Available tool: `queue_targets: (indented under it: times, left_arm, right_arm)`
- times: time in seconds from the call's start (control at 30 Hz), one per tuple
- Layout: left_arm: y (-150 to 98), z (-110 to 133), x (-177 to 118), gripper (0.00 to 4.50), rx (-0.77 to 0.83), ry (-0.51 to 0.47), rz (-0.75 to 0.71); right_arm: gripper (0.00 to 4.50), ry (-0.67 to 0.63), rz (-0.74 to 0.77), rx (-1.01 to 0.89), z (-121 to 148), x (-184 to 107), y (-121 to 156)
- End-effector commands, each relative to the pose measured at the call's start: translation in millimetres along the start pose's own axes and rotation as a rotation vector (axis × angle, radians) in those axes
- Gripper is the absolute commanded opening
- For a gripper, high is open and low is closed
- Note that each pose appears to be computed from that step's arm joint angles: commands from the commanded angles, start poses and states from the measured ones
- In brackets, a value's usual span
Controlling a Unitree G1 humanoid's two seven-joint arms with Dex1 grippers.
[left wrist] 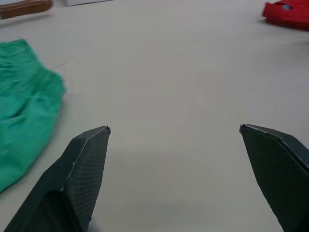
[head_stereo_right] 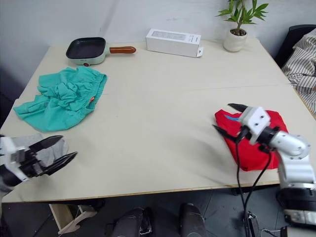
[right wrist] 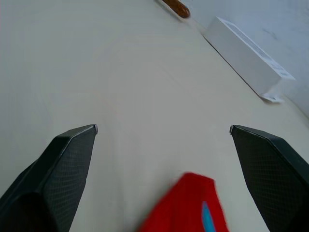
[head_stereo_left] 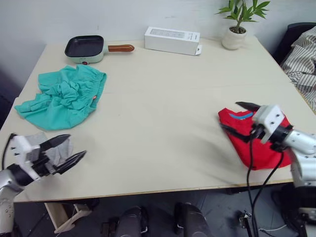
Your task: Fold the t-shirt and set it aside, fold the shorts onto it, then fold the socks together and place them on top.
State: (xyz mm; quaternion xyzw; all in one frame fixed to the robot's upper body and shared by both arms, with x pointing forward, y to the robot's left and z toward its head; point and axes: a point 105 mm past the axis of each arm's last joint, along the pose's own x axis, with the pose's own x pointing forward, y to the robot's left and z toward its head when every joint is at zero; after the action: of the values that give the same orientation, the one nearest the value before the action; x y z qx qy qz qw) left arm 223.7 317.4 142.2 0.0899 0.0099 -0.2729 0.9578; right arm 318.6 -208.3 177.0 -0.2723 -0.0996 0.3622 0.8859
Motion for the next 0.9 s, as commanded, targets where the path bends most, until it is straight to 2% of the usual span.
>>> queue_targets:
  times: [0.03, 0.13, 0.27, 0.43, 0.57, 0.7, 0.9]
  left_arm:
    - [19, -12, -45, 4.50, 0.017, 0.037, 0.197]
    - [30, -19, -84, 4.50, -0.002, 0.054, 0.391]
    - [39, -33, -126, 4.50, -0.049, 0.087, 0.566]
    - [39, -55, -169, 4.50, -0.124, 0.146, 0.707]
    - [32, -67, -195, 4.50, -0.171, 0.165, 0.797]
    - [27, -70, -198, 4.50, -0.179, 0.152, 0.788]
    - [33, -62, -188, 4.50, -0.146, 0.114, 0.753]
  right_arm:
    - [4.49, -0.045, 0.010, 0.039, 7, 5, 16]
    - [4.49, -0.074, 0.009, 0.074, 9, 12, 29]
    - [4.49, -0.098, 0.017, 0.075, 8, 13, 46]
    - [4.49, -0.164, 0.075, 0.114, 16, 1, 66]
    - [4.49, -0.118, 0.097, 0.114, 13, -15, 83]
    - [4.49, -0.117, 0.018, 0.121, 16, -15, 76]
    - [4.49, -0.122, 0.010, 0.102, 19, -11, 75]
